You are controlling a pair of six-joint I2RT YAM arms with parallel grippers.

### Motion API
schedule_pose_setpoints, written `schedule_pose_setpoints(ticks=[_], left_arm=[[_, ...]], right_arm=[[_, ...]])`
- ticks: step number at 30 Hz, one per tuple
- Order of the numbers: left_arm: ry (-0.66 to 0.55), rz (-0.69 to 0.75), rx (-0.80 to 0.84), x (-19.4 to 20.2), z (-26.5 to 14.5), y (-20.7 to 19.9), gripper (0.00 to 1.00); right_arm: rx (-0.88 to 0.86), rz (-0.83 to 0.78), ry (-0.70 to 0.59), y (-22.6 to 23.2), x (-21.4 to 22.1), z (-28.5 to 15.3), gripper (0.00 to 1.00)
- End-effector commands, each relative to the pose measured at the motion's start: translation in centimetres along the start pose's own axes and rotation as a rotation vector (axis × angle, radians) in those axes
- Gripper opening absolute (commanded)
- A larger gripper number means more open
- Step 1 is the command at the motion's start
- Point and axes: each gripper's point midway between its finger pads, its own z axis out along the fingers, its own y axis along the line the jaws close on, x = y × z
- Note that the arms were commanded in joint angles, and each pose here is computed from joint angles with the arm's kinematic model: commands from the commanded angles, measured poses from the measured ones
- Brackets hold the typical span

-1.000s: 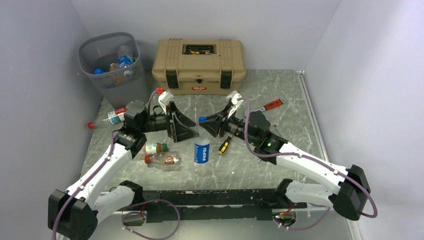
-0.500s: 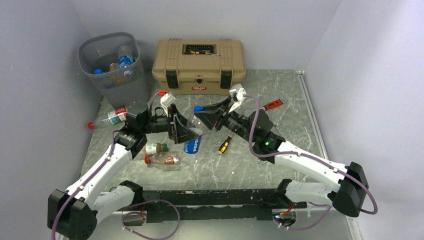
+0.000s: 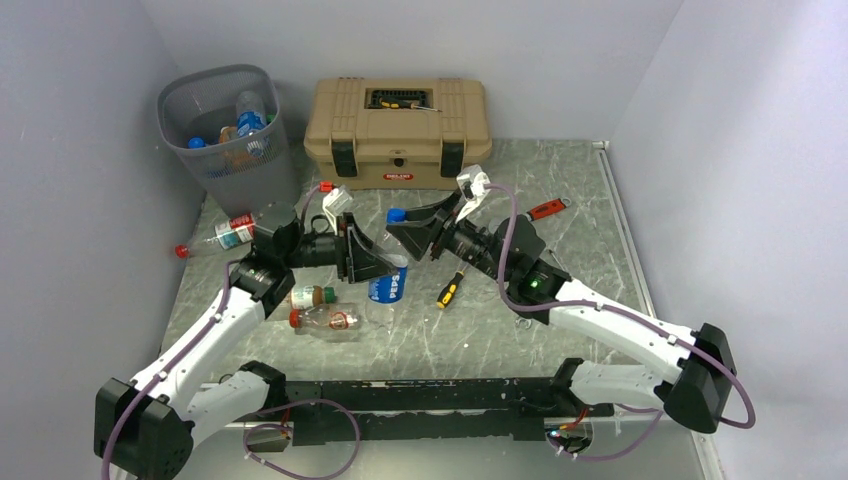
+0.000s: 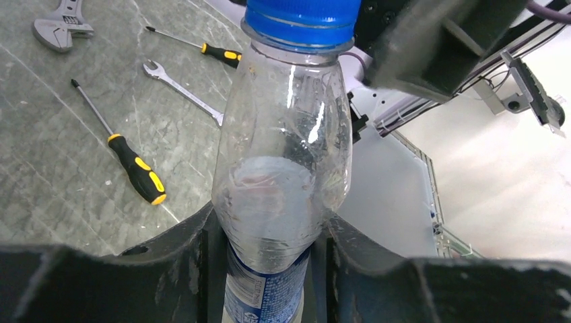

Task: Put the plastic bottles in the bin
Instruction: Pick up the plastic bottle at the center of the board, then place the plastic bottle in the trash bin.

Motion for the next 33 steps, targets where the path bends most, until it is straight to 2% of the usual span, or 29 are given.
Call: schedule_pose_setpoints(ticks=[1,3,4,5,8,14,18,21,24,30,33], left_arm=[[-0.035,0.071,0.013,-1.4,-0.2,-1.1,0.27],[-0.043,0.086,0.009,-1.6,-0.4,-1.2,0.24],[-0.047,0.092,0.002,-1.7,-0.4,-1.2,0.23],[-0.049,0.099,-0.003,-1.7,-0.5,-1.2,0.22],[-0.067,0.123,-0.02,-2.2,-0.7,-1.3,0.17],[-0.14,0.165,-0.064,-4.4,-0.9,-1.7,0.0],[-0.223,0.262,-0.152,-8.4,-1.8,-2.6,0.0],[-0.315,0.37,-0.323,-13.3,-3.7,-2.9,0.0],[-0.43,0.474,-0.576,-19.7,-6.8,-2.5,0.0],[-0.628,0.622,-1.197,-30.6,-15.5,0.4,0.0],[-0.731,0.663,-1.384,-34.5,-19.5,1.8,0.0]], right_arm=[[-0.04,0.002,-0.04,1.9,-3.0,-0.8,0.65],[-0.016,-0.001,-0.033,1.6,-3.1,-1.5,0.81],[-0.002,-0.006,-0.03,1.4,-3.2,-2.0,0.94],[0.013,-0.011,-0.022,1.2,-3.1,-2.6,0.99],[0.052,-0.033,-0.015,0.7,-3.2,-4.7,1.0],[0.124,-0.054,-0.007,-0.7,-2.3,-8.8,1.0],[0.152,-0.05,-0.005,-1.5,-1.0,-10.1,1.0],[0.177,-0.05,-0.002,-2.1,-0.6,-10.4,0.99],[0.187,-0.048,-0.005,-2.3,-0.4,-10.6,0.99],[0.19,-0.016,0.017,-2.7,1.3,-11.2,0.98],[0.194,0.004,0.033,-2.8,2.1,-11.8,0.97]])
